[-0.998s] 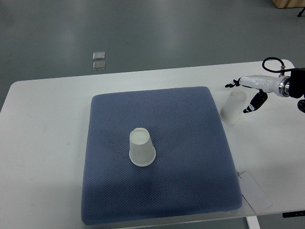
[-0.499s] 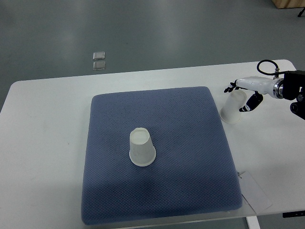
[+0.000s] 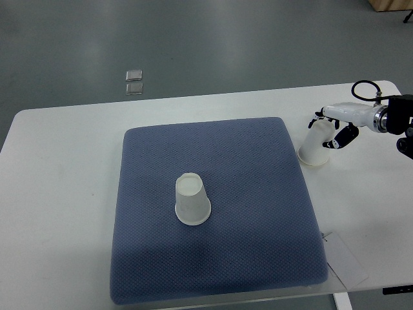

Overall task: Stack paper cups
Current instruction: 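Lift the grasped cup upward with the right hand, then carry the cup over the cup on the mat and lower it on top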

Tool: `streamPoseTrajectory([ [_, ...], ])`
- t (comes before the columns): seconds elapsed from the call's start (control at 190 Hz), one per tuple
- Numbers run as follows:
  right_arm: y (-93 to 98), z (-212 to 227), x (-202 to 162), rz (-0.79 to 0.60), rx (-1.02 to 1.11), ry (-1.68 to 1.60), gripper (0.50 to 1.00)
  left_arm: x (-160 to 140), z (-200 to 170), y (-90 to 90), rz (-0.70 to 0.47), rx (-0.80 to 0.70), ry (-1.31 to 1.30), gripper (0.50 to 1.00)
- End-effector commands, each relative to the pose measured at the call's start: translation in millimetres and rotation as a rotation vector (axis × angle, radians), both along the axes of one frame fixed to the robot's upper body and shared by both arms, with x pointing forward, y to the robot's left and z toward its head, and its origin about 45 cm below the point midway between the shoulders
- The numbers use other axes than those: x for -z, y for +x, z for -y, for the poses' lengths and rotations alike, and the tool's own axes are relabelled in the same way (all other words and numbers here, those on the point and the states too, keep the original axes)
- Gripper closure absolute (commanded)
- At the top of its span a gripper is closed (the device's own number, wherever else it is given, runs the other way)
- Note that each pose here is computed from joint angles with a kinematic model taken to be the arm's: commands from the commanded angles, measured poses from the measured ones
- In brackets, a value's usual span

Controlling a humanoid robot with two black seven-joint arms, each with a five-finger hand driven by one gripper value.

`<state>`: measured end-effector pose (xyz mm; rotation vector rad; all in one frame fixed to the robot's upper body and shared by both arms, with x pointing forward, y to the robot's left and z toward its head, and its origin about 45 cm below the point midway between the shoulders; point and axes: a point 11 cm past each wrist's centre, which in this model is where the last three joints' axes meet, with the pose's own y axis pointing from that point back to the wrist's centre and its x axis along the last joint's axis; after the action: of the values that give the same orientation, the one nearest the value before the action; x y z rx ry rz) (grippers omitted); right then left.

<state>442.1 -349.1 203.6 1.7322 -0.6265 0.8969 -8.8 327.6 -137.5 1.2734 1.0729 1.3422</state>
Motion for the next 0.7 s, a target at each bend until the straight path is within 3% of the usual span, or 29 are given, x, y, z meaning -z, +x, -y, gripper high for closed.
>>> streamPoseTrajectory([
  [0.0,10.0,-1.7,-26.1,0.051,-0.015,0.018,1.000,0.0,0.0,0.0,0.000,0.000,0.000,0.500],
  [0.147,20.7,-14.2,-94.1,0.151,-0.111,0.067,1.000,0.0,0.0,0.0,0.000,0.000,0.000,0.500],
  [0.352,18.2,-66.6,-164.8,0.198,-0.336,0.147,1.000,0.0,0.0,0.0,0.000,0.000,0.000,0.500],
  [0.541,12.0,-121.6,-189.0,0.209,-0.479,0.179,1.000,0.0,0.0,-0.2,-0.001,0.000,0.000,0.500],
  [0.694,-6.1,-173.5,-197.8,0.169,-0.641,0.209,1.000,0.0,0.0,0.0,0.000,0.000,0.000,0.500],
])
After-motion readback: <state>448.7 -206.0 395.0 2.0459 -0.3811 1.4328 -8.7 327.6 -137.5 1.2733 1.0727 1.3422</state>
